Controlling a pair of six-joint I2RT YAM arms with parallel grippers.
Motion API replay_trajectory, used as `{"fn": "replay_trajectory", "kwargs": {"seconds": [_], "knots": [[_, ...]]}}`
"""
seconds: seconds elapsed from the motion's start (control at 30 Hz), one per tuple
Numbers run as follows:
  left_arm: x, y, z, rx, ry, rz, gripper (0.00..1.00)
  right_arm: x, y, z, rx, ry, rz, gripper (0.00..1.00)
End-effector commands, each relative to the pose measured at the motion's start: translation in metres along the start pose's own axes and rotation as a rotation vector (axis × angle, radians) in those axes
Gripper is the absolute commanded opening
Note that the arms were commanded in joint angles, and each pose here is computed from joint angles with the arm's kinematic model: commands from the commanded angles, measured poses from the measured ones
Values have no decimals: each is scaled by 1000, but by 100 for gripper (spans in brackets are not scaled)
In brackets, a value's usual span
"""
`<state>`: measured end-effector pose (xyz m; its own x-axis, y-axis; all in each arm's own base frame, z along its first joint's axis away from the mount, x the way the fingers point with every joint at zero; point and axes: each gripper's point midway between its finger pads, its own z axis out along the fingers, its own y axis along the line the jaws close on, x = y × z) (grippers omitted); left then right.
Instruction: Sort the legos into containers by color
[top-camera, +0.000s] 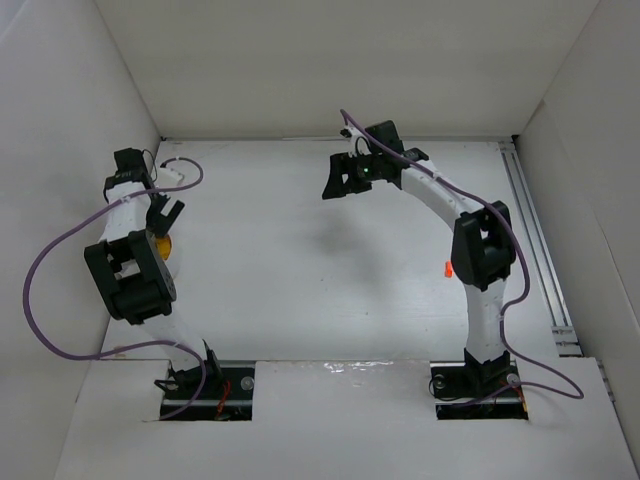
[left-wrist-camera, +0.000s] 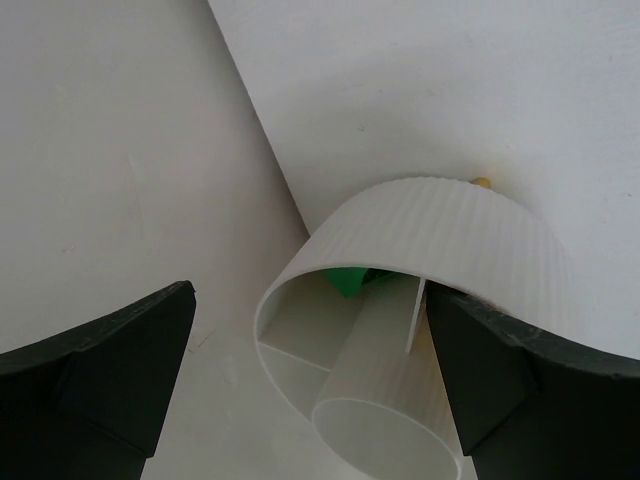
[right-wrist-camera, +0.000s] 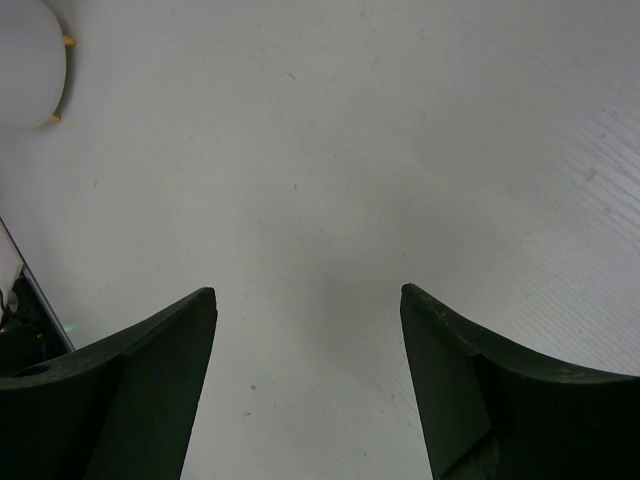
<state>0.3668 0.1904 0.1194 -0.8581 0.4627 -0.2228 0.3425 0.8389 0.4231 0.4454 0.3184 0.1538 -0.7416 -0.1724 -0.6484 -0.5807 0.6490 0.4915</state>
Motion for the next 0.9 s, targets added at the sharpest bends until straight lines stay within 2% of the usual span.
{"fn": "replay_trajectory", "kwargs": {"seconds": [0.0,0.27,0.33,0.57,0.63,0.67,0.73,0.8,0.87], "knots": [[-4,17,-12,-99,-29,-32,100,-19,2,-2,-1,-45,-17,79],[-9,40,-25,-214,-75,-83,100,-18,0,0,0,-37,-12,79],[-14,54,-36,-267,-119,-113,100,-21,2,-1,-1,-45,-17,79],[-27,70,-64,-265,-241,-166,100,-25,5,-2,-12,-51,-22,79],[-35,69,-73,-212,-290,-163,100,-23,9,0,-18,-46,-27,79],[-24,56,-71,-125,-259,-156,100,-23,9,0,-18,-46,-27,79],[-33,44,-79,-12,-296,-104,100,-23,9,0,-18,-46,-27,79],[-17,13,-72,167,-220,-71,100,-23,9,0,-18,-46,-27,79],[-17,4,-77,253,-234,-64,100,-23,9,0,-18,-46,-27,79]]}}
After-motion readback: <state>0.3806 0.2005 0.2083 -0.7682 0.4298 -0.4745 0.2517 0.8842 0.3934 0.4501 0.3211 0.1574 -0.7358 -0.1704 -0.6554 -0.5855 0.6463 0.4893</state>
